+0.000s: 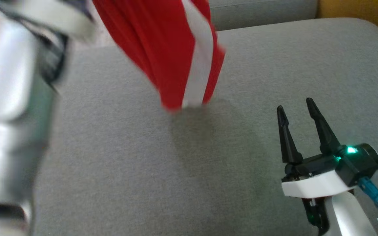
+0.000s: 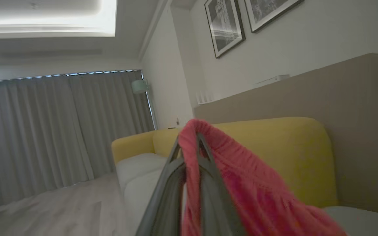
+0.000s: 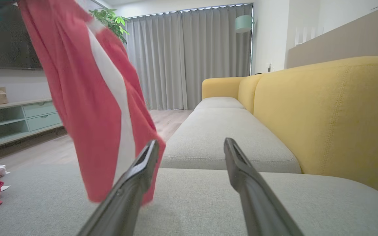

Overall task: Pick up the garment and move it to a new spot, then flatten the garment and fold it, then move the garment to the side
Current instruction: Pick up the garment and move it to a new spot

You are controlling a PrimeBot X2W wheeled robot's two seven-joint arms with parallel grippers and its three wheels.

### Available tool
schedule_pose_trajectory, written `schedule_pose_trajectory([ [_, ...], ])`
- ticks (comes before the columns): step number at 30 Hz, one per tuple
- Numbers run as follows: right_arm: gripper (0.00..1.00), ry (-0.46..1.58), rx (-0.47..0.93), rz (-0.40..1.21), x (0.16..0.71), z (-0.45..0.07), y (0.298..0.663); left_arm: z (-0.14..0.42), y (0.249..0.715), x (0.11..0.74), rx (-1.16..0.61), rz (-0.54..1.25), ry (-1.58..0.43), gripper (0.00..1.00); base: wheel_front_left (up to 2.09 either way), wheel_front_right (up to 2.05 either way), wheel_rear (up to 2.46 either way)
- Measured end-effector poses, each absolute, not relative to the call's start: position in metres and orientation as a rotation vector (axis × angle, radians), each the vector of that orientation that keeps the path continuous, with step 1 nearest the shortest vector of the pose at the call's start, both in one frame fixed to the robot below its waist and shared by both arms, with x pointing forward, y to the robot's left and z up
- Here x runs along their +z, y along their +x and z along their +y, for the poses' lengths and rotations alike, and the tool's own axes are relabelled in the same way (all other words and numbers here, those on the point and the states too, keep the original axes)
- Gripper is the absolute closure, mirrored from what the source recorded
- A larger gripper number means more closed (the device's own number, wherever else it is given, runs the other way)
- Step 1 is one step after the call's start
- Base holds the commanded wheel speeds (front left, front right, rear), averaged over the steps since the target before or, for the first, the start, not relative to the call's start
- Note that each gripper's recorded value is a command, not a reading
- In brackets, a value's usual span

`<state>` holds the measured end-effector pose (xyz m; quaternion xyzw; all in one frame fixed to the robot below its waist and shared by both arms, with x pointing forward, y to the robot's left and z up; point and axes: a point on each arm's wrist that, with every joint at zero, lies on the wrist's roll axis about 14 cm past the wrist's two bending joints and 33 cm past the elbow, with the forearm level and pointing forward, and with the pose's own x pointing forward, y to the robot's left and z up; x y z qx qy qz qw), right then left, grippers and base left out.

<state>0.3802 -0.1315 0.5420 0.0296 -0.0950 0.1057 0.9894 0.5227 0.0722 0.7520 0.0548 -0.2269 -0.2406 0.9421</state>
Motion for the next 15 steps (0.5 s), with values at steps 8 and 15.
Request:
schedule_pose_trajectory([
  [8,0.0,0.059,0.147,-0.172,0.536,-0.152,0.373,-0.006,0.479,0.579,-0.678,-0.139,-0.009,1.0,0.0,0.0,0.0],
  [15,0.0,0.056,0.111,-0.13,0.523,-0.163,0.365,-0.015,0.416,0.445,-0.648,0.181,-0.033,0.24,0.0,0.0,0.0],
])
